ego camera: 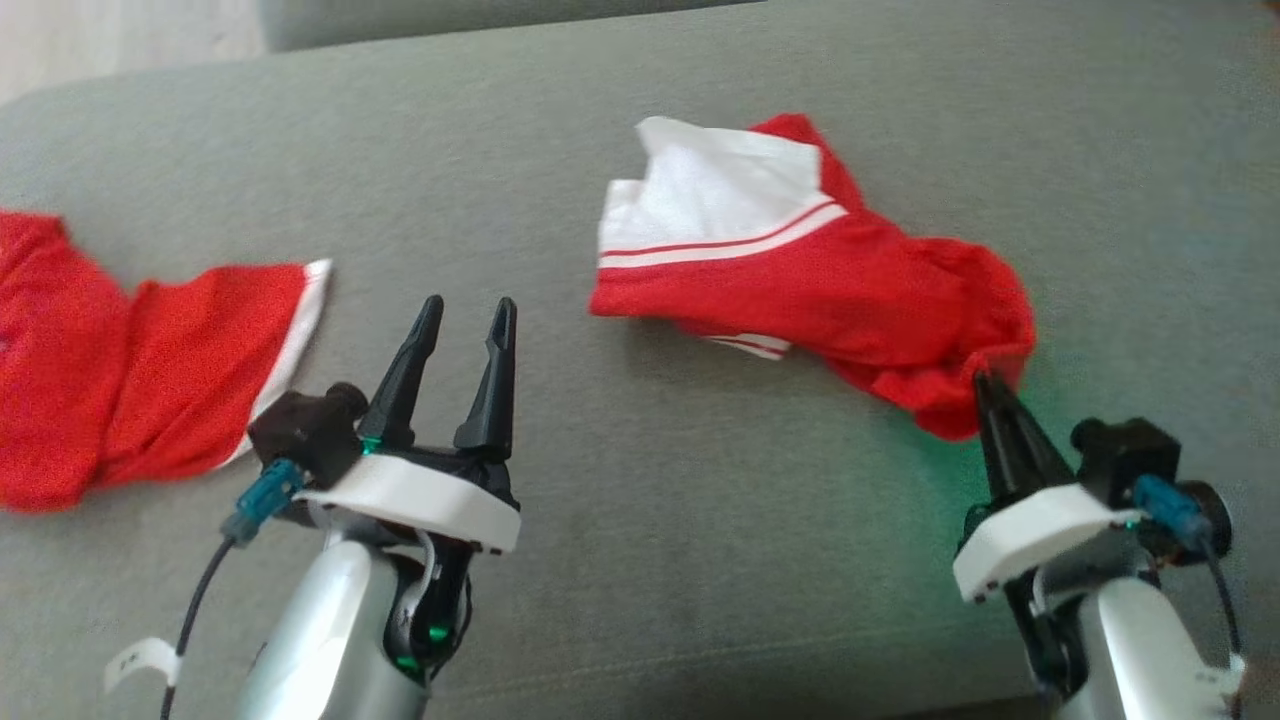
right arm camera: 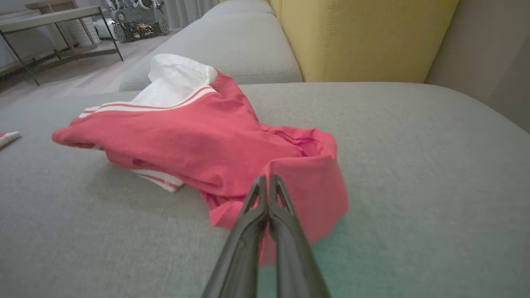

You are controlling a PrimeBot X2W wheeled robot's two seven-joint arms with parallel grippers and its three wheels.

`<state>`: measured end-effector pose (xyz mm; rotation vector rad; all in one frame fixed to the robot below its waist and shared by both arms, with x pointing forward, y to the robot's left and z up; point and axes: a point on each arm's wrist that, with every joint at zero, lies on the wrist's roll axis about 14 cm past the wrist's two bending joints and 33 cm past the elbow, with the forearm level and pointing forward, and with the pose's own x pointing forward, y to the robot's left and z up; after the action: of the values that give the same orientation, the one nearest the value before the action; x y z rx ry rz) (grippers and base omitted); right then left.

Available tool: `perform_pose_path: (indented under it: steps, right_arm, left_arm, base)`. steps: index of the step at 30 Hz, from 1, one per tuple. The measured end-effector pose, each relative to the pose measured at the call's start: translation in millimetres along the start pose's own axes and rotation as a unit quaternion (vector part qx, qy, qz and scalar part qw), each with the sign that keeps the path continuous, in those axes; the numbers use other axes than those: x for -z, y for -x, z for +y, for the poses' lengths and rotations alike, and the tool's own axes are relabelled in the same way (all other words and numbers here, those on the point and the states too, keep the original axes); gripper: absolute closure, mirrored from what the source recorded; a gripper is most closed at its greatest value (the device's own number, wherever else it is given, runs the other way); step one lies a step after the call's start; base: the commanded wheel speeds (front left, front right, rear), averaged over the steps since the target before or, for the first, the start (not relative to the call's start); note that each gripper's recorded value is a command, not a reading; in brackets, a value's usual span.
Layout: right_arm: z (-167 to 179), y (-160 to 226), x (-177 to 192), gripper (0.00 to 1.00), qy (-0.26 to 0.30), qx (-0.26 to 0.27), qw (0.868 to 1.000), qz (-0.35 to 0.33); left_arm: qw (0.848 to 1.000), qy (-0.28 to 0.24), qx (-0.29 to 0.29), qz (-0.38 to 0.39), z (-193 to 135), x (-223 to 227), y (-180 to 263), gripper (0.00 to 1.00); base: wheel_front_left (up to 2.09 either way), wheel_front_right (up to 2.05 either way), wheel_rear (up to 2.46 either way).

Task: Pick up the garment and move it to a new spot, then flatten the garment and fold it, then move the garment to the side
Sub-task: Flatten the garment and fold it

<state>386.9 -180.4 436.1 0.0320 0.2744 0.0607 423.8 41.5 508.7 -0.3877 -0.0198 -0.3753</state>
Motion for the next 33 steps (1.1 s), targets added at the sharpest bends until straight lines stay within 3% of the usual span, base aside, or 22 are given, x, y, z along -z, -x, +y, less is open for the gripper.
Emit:
perform_pose_path:
  steps: [9, 13, 18, 28, 33]
  right_arm:
    - [-35, 48, -1, 1.00, 0.033, 0.047, 0.998, 0.030]
    - [-40, 56, 4, 1.00, 0.034, 0.056, 0.997, 0.042]
    - [-44, 45, 0, 1.00, 0.045, 0.056, 0.997, 0.041]
    - [-56, 34, 11, 1.00, 0.057, 0.068, 0.995, 0.052]
    - [-58, 33, 13, 1.00, 0.061, 0.071, 0.994, 0.055]
  left_arm:
    - [0.992, -0.048, 0.100, 0.056, -46, 27, -58, 0.00]
    - [0.977, -0.100, 0.148, 0.117, -55, 39, -96, 0.00]
    - [0.954, -0.160, 0.156, 0.201, -38, 52, -142, 0.00]
    - [0.895, -0.140, 0.148, 0.396, -11, 124, -163, 0.00]
    - [0.889, -0.128, 0.147, 0.414, -10, 137, -168, 0.00]
  base:
    - [0.00, 0.00, 0.00]
    - [0.00, 0.00, 0.00]
    - [0.00, 0.00, 0.00]
    - [0.00, 0.00, 0.00]
    - [0.00, 0.00, 0.00]
